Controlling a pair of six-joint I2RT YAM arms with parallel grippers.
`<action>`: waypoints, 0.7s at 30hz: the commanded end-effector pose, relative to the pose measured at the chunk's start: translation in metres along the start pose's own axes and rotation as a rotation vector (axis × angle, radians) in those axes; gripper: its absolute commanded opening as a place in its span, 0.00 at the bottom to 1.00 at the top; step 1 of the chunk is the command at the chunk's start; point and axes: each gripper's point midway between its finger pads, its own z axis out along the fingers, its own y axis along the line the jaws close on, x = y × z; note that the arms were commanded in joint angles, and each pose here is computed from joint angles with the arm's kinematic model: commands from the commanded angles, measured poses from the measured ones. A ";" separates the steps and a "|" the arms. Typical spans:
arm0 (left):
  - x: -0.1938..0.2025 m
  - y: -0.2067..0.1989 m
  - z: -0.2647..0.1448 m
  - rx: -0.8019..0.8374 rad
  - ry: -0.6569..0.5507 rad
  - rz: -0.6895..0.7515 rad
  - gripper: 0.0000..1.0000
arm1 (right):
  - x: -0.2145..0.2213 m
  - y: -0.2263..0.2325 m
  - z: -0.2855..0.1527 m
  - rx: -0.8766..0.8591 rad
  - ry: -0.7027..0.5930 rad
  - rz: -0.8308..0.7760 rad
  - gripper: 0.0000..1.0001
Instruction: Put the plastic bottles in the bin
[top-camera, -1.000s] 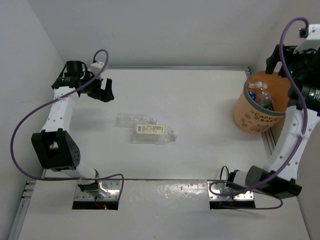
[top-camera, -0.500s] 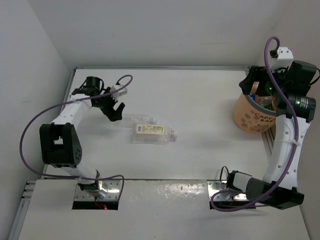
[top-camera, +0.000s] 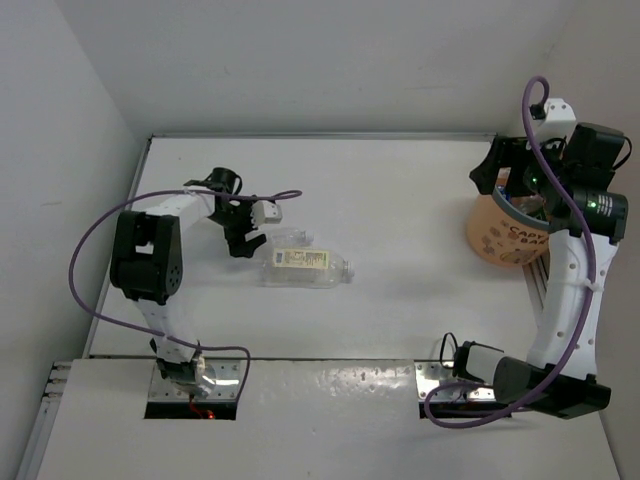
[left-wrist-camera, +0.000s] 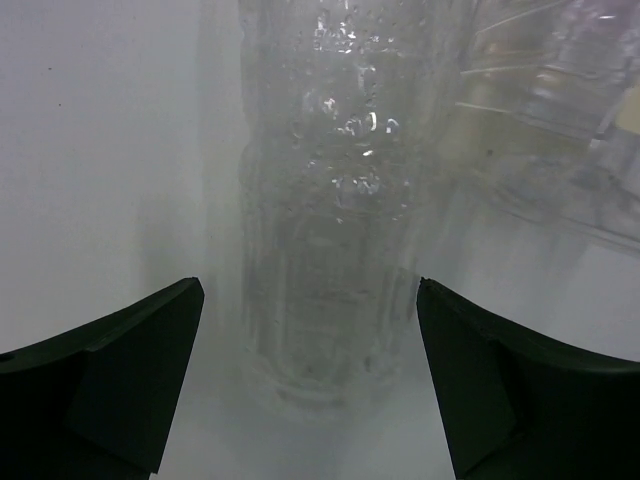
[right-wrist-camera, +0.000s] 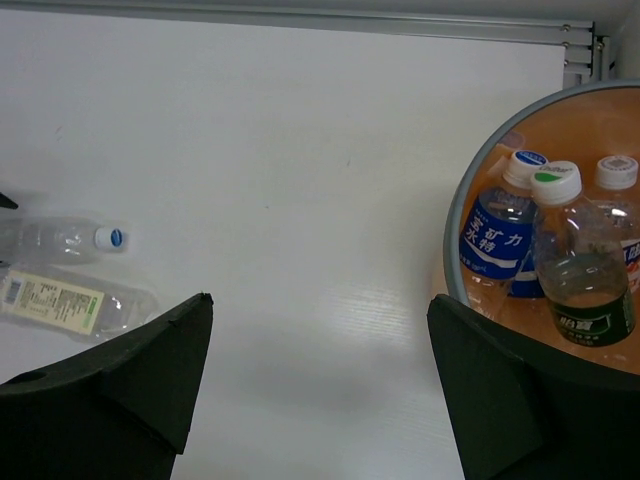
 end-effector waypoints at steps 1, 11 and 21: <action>-0.014 0.020 0.003 -0.050 -0.003 0.070 0.94 | 0.000 0.008 -0.001 -0.020 -0.007 -0.015 0.87; -0.004 0.057 -0.029 -0.186 -0.069 -0.129 0.35 | 0.003 0.029 -0.002 -0.083 -0.016 -0.045 0.85; -0.131 0.020 -0.180 -0.188 -0.599 -0.220 0.32 | -0.048 0.108 -0.014 -0.393 -0.199 0.097 0.85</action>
